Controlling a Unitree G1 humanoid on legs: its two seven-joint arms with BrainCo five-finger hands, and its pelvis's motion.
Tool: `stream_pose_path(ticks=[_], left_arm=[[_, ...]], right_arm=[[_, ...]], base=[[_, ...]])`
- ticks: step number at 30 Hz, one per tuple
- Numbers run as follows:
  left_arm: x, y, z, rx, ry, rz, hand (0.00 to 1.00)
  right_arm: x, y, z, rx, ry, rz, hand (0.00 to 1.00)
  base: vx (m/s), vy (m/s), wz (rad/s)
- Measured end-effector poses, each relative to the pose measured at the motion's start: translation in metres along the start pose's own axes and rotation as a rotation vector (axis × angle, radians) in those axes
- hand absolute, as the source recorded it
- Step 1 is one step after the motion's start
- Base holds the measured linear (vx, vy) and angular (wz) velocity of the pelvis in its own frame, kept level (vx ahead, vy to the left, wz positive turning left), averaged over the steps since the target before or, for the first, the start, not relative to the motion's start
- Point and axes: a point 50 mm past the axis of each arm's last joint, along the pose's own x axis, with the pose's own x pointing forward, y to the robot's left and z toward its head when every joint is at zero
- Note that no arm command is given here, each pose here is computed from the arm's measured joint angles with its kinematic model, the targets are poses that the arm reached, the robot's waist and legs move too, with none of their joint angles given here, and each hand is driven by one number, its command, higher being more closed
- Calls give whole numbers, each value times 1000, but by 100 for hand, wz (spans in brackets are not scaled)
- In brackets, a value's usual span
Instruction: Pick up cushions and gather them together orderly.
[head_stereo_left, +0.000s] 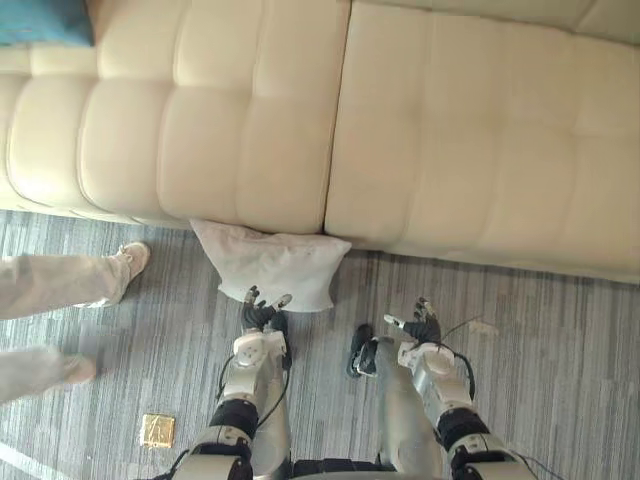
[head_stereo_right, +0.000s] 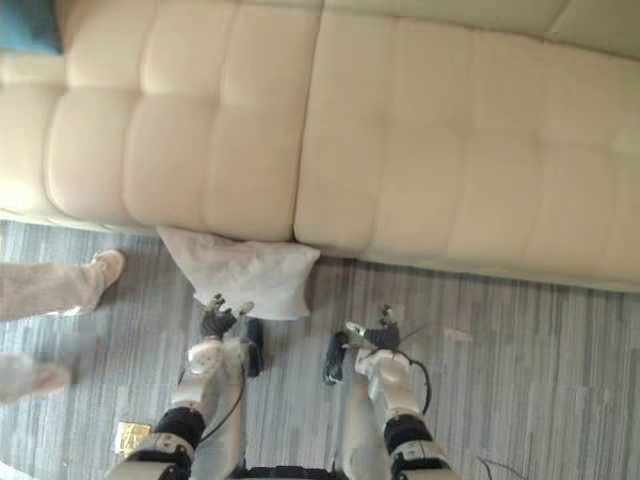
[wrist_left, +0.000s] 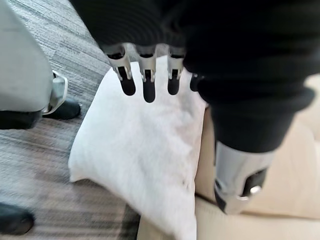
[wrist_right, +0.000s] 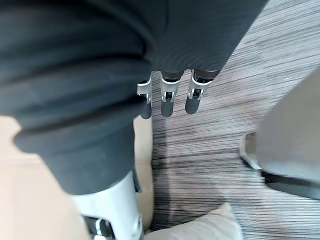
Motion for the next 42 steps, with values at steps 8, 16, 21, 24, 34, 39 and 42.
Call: stream_pose_path(ticks=[8, 16, 21, 24, 34, 39, 42], left_arm=[[-27, 32, -64, 27, 210, 62, 0], [-52, 42, -104, 73, 365, 55, 0], [-55, 39, -109, 100, 380, 18, 0], [-57, 35, -111, 112, 391, -4, 0], [-58, 62, -117, 276, 420, -22, 0], [-60, 73, -120, 317, 442, -16, 0], [-64, 81, -123, 321, 458, 3, 0]], right_arm=[[-33, -21, -65, -68, 184, -33, 0], [-49, -35, -97, -132, 316, -34, 0], [-49, -39, -102, -113, 349, -40, 0], [-50, -45, -104, -113, 367, -60, 0], [-54, -54, -116, -127, 444, -65, 0], [-52, -62, -116, -152, 462, -78, 0], [-47, -56, -110, -174, 440, -56, 0]], base=[[94, -23, -5], [67, 16, -1], [-63, 1, 31], [-106, 60, 63], [-37, 236, 4], [8, 253, -11], [43, 141, -34]])
